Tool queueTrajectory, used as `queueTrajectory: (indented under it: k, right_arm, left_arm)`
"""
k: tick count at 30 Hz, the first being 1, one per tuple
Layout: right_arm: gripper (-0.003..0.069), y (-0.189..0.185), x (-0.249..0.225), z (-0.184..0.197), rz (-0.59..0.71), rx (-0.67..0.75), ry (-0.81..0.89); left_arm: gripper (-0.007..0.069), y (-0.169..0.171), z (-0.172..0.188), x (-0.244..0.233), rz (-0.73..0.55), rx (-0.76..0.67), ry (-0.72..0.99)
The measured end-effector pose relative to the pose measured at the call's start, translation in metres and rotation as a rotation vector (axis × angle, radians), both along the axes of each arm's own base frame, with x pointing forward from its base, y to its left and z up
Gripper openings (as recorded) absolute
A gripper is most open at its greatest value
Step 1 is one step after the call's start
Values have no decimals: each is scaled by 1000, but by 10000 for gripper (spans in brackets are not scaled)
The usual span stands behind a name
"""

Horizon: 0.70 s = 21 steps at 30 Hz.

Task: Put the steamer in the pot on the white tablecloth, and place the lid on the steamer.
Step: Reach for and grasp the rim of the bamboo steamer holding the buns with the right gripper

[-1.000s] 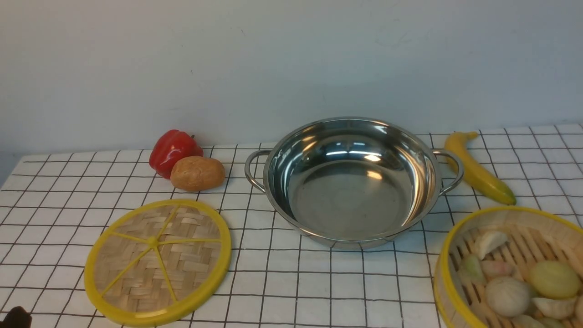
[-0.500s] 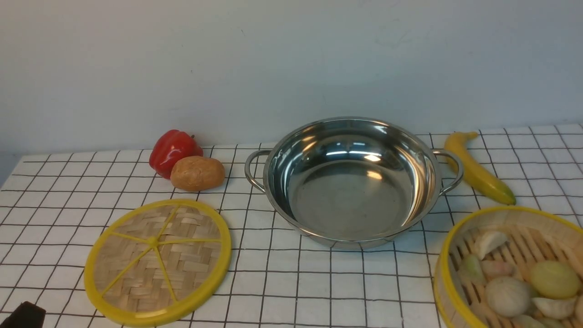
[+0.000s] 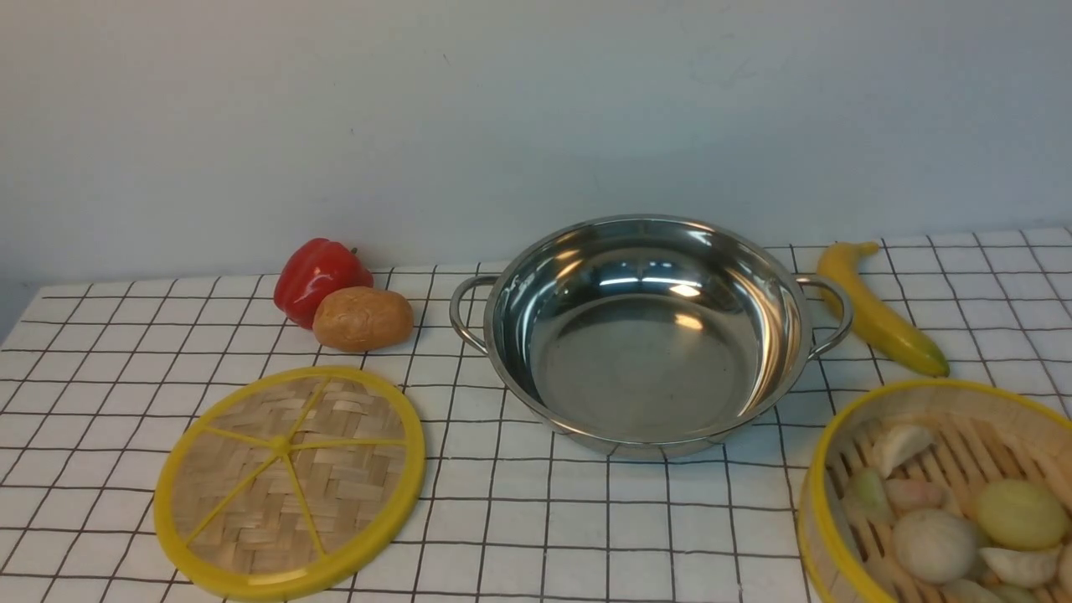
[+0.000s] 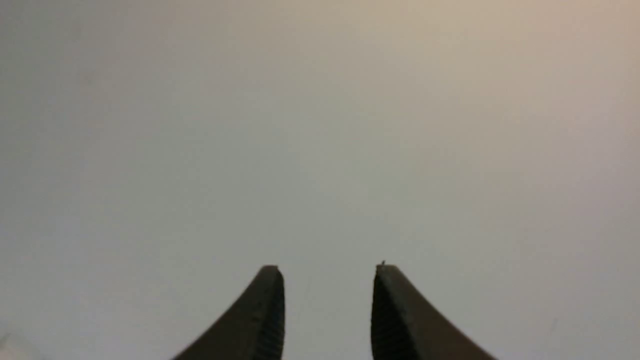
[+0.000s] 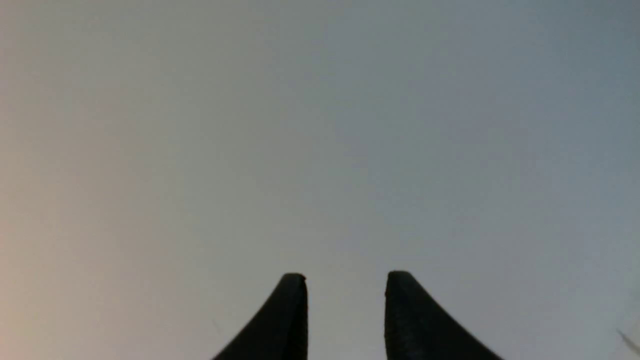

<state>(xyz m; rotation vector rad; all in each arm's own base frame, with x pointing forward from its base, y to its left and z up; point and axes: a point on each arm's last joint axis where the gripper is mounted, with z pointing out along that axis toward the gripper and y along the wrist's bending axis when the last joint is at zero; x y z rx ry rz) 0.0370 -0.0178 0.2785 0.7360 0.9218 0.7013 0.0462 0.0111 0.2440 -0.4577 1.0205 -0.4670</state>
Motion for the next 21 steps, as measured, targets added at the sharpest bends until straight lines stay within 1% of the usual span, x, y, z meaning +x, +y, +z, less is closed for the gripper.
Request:
queueTrajectory:
  k: [1,2,3,4,5,6,7,9,11,12,13,15,16,17,21]
  right_arm:
    - [239,-2,-9,18,-47,-37,-88]
    - [239,-3,-14,29,-84,-72,-138]
    - [239,-1,-25,51,-140,-166,-211]
    - [239,-1,-25,51,-145,-171,-211]
    - [239,2,-33,73,-188,-286,-239]
    - [239,6,-36,87,-203,-368,-227]
    - [239,10,-35,102,-199,-460,-175]
    - [239,15,-26,119,-165,-579,-32]
    - [239,17,-12,128,-117,-659,139]
    - [239,16,-3,133,-96,-698,236]
    - [239,15,12,132,-43,-741,426]
    - [239,10,31,130,15,-776,659]
    - [239,10,33,130,21,-779,681]
    - [239,5,49,124,66,-795,874]
    - [239,-5,85,94,203,-806,1297]
  left_arm:
    - [243,1,9,-5,29,19,-93]
    - [243,2,18,-9,48,37,-151]
    - [243,2,29,-13,71,64,-208]
    - [243,2,33,-15,77,75,-220]
    - [243,1,46,-17,93,104,-240]
    - [243,0,57,-17,102,146,-209]
    - [243,-2,70,-14,111,202,-160]
    - [243,-5,81,-3,103,311,8]
    - [243,-7,90,10,93,433,186]
    - [243,-8,89,16,82,464,257]
    - [243,-8,91,29,55,549,424]
    - [243,-8,93,44,11,594,589]
    - [243,-7,92,48,2,598,617]
    - [243,-7,89,63,-57,612,786]
    - [243,-6,74,99,-188,620,1121]
